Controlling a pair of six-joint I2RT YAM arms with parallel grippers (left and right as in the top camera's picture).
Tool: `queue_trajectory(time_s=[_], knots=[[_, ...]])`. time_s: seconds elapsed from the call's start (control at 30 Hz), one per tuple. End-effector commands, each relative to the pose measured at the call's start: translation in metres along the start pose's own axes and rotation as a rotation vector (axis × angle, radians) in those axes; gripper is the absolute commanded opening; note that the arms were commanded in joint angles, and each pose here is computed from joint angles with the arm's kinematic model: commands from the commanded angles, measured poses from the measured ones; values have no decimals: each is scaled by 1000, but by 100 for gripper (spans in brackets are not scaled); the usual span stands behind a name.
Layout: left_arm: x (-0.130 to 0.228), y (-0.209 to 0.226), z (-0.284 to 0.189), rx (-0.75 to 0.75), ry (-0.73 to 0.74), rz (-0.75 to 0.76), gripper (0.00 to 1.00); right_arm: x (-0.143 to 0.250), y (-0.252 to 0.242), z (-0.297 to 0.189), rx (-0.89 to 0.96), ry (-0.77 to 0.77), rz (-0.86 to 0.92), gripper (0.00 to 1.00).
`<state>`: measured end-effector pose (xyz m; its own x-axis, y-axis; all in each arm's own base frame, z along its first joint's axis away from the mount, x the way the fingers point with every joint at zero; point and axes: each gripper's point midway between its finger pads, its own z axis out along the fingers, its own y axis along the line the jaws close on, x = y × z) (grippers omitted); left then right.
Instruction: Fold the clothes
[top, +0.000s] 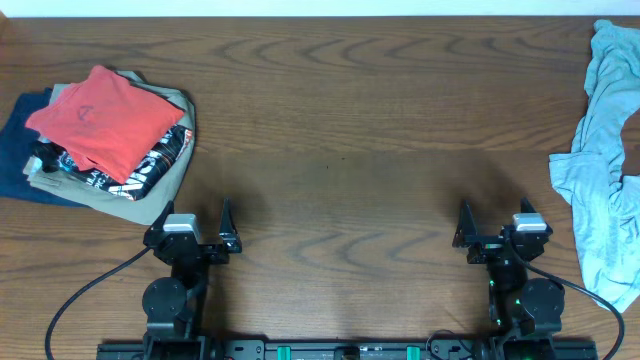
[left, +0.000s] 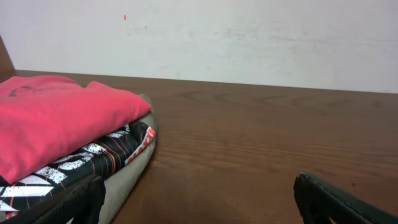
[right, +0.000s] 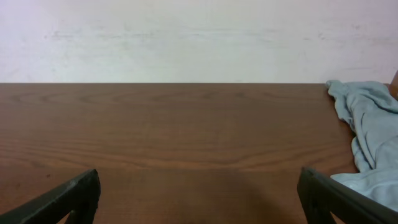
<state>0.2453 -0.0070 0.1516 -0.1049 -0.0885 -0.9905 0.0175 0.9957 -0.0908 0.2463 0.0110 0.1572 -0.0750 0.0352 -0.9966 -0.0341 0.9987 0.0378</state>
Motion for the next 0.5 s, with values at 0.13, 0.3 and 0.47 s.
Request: queue_trajectory(time_s=[0.13, 0.3, 0.47], knots=[[14, 4, 0, -16, 48, 13, 98, 1, -1, 0, 4, 1, -14, 99], [14, 4, 0, -16, 48, 13, 98, 1, -1, 0, 4, 1, -14, 99], [14, 4, 0, -15, 48, 13, 98, 1, -1, 0, 4, 1, -14, 99]])
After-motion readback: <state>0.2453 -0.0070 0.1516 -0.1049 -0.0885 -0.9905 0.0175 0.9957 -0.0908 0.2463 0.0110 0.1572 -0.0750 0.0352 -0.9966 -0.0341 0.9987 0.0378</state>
